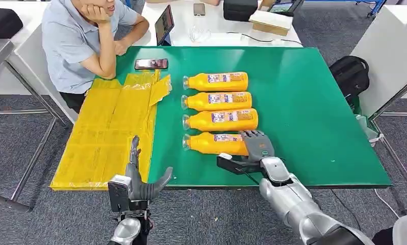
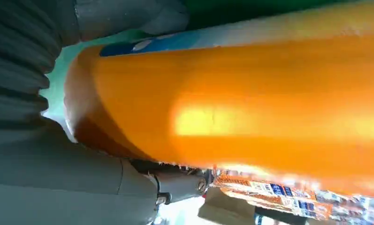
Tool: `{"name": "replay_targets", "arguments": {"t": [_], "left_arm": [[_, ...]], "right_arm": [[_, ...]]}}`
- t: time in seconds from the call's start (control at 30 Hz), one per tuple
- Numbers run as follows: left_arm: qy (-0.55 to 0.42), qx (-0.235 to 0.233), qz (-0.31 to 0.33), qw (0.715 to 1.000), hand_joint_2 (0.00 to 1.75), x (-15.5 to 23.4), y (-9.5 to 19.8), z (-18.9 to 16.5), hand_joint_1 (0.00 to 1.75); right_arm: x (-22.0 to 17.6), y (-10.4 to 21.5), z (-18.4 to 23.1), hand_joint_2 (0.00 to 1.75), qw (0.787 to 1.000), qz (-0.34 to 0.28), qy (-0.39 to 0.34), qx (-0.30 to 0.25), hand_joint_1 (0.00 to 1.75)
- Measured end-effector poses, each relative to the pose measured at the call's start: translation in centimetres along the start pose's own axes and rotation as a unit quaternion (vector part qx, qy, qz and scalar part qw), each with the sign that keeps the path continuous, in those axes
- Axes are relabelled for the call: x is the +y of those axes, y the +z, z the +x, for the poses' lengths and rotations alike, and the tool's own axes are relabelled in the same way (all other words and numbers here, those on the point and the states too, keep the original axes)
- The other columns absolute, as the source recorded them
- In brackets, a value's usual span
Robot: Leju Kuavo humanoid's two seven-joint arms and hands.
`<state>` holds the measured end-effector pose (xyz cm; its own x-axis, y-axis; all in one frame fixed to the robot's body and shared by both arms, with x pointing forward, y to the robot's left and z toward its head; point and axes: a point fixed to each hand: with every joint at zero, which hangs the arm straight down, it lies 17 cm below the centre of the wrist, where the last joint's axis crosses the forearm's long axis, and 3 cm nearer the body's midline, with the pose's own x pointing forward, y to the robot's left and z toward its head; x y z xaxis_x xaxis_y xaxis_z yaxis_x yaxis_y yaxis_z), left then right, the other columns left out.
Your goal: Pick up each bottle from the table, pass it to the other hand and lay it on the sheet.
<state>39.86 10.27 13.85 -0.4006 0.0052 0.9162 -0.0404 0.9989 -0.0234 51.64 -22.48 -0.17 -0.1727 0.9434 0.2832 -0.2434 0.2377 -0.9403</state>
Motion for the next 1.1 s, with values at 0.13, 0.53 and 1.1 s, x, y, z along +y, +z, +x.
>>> {"name": "replay_targets", "arguments": {"t": [0.13, 0.53, 1.1], "left_arm": [[-0.033, -0.005, 0.037, 0.999, 1.75, 1.5, -0.1, 0.2, 0.00], [0.073, 0.128, 0.036, 0.988, 1.75, 0.7, 2.2, -4.3, 0.00], [0.155, 0.058, -0.050, 0.985, 1.75, -4.0, 1.4, 2.7, 0.00]], "right_arm": [[-0.3, 0.8, 1.5, 1.75, 0.991, -0.028, -0.121, -0.044, 1.75], [-3.9, 6.6, 6.3, 1.75, 0.907, -0.192, -0.369, -0.067, 1.75], [-7.2, 7.4, 15.7, 1.75, 0.882, -0.210, -0.383, -0.177, 1.75]]}}
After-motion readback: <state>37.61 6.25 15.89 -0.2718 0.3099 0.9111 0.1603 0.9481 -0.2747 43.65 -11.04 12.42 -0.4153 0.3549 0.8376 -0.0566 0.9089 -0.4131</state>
